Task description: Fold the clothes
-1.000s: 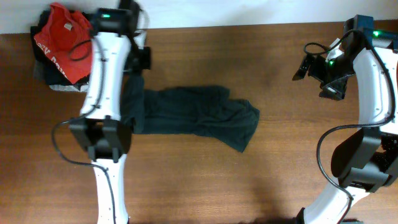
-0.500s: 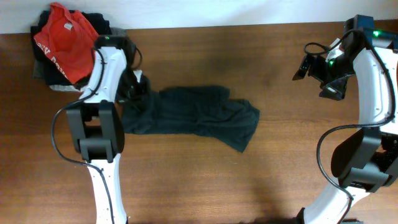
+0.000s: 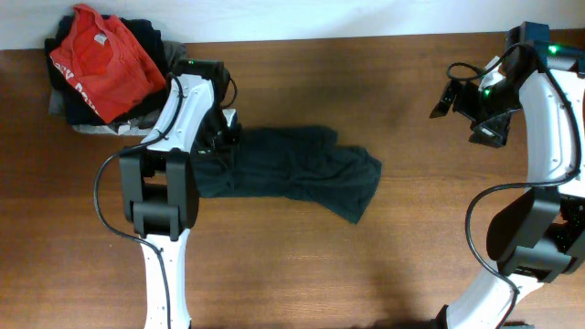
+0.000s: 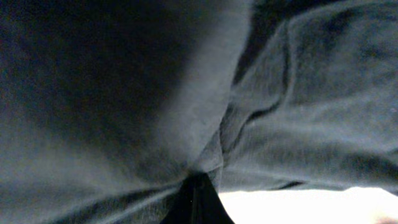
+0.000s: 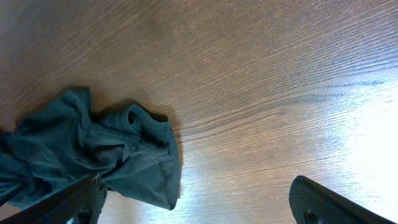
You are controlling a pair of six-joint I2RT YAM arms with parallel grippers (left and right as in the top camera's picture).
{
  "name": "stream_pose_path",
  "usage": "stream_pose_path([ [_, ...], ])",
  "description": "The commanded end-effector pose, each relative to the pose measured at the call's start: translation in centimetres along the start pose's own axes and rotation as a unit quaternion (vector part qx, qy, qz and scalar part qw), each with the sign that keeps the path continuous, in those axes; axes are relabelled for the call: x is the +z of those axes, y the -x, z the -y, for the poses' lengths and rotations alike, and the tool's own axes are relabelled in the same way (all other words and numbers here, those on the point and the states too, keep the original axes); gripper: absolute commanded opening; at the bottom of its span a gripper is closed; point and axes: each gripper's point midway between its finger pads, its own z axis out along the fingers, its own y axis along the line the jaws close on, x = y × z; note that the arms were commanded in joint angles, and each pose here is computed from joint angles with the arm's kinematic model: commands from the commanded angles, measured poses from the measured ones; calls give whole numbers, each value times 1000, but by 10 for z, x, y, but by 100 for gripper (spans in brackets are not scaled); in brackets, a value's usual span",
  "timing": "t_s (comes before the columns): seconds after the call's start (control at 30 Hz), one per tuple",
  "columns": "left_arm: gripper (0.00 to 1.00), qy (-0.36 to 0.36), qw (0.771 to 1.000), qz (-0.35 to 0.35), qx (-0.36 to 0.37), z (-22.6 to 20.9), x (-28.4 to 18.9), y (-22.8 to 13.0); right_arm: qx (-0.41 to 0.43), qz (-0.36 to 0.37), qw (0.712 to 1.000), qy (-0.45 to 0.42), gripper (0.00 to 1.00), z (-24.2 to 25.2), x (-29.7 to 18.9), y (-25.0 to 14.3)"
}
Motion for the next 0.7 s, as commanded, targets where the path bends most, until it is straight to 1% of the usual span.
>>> stream_pose_path([
  [0.0,1,34,998,43,-5,-12,-31,12,-4,4,1000,-1,99,-3,-1,1],
  [0.13,1,67,993,90,-21,-20,-65,21,-4,4,1000,-1,99,-3,-1,1],
  [0.27,1,57,987,147,-17,-14,-88,39,-4,4,1000,-1,99,-3,-1,1],
  [0.37,1,51,983,176,-16,-12,-91,54,-4,4,1000,-1,99,-3,-1,1],
  [0.67,1,47,978,201,-14,-10,-85,72,-4,4,1000,-1,99,-3,-1,1],
])
